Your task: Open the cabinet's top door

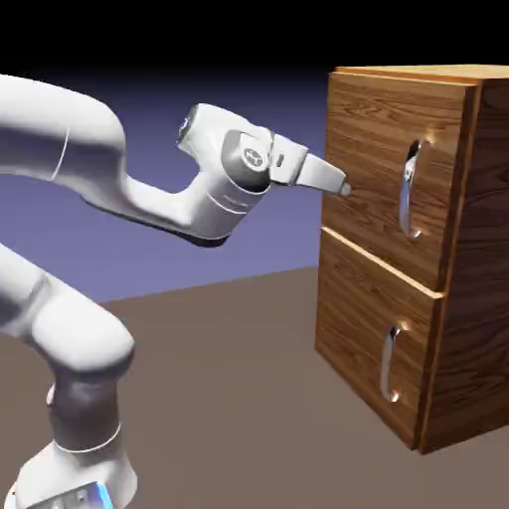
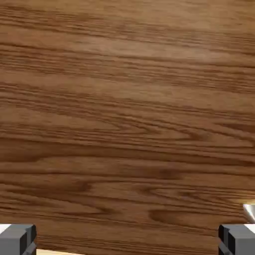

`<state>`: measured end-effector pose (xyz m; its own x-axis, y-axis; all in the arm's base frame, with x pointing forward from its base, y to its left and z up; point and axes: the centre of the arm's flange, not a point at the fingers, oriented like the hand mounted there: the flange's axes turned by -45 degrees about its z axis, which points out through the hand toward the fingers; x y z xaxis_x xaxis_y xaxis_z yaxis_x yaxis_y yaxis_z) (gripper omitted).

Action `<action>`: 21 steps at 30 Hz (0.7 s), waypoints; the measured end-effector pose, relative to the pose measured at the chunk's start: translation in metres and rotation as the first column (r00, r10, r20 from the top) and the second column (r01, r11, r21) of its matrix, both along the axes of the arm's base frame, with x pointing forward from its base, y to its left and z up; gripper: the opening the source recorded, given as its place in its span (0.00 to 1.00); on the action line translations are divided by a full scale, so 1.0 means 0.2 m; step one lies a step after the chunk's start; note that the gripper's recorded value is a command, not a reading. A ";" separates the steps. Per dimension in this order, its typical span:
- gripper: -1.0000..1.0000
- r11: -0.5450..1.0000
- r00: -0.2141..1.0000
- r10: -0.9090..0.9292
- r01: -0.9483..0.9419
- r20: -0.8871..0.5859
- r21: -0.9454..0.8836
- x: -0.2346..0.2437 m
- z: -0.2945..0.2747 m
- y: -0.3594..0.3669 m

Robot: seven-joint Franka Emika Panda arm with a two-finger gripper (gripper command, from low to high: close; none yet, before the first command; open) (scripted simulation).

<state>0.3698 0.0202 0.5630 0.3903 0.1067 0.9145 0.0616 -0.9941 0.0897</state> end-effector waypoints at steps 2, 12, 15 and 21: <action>0.50 1.000 1.000 -0.002 0.001 0.026 0.003 -0.01 0.01 -0.02; 0.50 1.000 0.988 -0.011 0.007 0.154 0.025 -0.01 0.02 -0.15; 0.50 0.999 0.982 -0.014 0.007 0.191 0.034 0.00 0.01 -0.20; 0.50 0.998 0.965 -0.018 0.004 0.261 0.056 0.03 -0.03 -0.31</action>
<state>0.3762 -0.0420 0.5577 0.1377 0.0509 0.9892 0.0324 -0.9984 0.0468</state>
